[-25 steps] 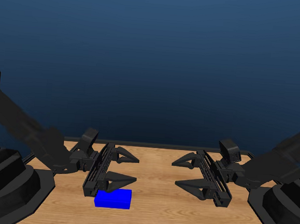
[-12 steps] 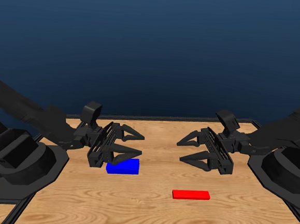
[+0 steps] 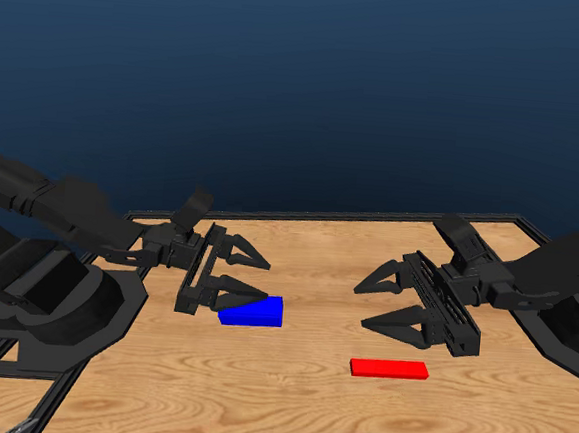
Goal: Insert peg into socket
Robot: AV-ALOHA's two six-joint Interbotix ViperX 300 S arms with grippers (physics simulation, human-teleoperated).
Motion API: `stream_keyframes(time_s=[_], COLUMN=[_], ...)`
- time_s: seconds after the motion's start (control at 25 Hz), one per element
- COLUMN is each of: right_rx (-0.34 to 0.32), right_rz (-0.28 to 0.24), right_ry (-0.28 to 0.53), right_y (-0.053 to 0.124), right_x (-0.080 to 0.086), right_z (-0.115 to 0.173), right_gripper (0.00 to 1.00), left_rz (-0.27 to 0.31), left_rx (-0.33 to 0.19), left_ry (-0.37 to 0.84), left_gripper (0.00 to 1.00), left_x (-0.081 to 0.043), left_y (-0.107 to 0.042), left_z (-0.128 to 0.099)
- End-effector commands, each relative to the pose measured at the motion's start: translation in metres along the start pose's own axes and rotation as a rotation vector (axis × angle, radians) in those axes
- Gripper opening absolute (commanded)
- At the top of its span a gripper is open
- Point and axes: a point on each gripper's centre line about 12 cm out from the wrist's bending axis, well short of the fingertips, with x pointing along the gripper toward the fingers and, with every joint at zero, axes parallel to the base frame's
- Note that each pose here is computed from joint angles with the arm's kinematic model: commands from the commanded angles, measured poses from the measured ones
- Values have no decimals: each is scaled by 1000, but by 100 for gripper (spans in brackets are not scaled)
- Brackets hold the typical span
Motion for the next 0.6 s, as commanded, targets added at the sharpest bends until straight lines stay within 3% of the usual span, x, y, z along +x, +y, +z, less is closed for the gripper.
stream_keyframes(time_s=[0.04, 0.6], right_rx=[17, 59], right_rz=[21, 36], right_ry=[-70, -99], right_y=[7, 11], right_x=[2, -3], right_z=[8, 4], right_gripper=[100, 100], left_rz=[3, 70], left_rx=[40, -21], left_ry=[126, 312], left_gripper=[100, 100], left_x=[3, 13], left_y=[-4, 15], left_z=[4, -39])
